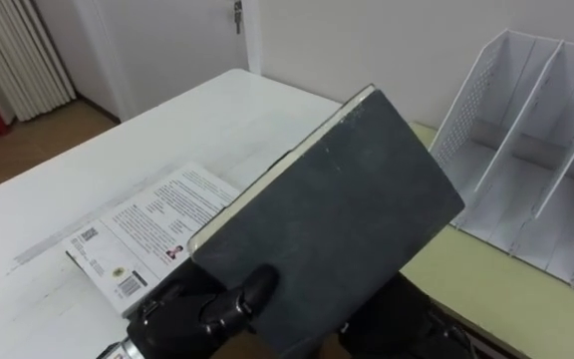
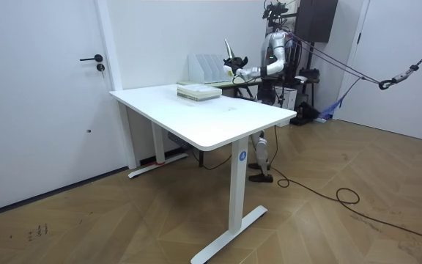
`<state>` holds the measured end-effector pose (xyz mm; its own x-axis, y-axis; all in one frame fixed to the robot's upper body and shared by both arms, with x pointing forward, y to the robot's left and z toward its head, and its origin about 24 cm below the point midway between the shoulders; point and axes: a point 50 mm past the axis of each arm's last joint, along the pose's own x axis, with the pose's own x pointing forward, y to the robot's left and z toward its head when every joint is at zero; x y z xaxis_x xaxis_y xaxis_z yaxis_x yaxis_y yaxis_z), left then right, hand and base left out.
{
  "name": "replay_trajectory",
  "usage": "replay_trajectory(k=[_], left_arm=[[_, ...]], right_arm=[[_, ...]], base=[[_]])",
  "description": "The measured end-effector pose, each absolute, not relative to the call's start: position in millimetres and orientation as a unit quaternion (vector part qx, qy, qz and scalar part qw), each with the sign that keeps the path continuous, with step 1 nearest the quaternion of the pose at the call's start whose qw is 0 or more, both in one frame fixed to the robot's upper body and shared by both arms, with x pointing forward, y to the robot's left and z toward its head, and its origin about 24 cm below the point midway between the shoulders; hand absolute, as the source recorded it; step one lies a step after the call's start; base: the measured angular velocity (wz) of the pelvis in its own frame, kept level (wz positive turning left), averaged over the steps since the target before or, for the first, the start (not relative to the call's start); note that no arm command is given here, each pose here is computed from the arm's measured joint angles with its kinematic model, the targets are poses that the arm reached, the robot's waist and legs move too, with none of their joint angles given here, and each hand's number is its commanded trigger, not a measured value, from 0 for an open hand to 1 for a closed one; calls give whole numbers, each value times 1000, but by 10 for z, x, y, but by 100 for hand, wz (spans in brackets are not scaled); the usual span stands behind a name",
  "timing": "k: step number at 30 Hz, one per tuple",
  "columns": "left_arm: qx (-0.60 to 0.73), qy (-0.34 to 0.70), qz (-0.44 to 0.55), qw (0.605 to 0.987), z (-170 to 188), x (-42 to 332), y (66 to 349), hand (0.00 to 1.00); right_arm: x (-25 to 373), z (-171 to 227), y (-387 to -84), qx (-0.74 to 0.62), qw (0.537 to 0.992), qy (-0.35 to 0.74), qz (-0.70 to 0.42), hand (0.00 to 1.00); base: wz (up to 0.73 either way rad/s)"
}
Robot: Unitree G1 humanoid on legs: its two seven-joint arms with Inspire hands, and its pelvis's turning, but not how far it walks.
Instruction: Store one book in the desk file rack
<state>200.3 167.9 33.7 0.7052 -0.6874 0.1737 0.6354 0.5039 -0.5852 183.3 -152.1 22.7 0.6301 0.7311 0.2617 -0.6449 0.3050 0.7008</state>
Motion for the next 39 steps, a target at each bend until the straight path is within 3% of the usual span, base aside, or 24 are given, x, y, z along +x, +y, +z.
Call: replay_trajectory(k=[39], left_arm=[[-337, 56, -376, 861, 266, 1990, 1713, 100]], right_arm=[[1996, 456, -1582, 439, 803, 0, 404, 0]], base=[[0]])
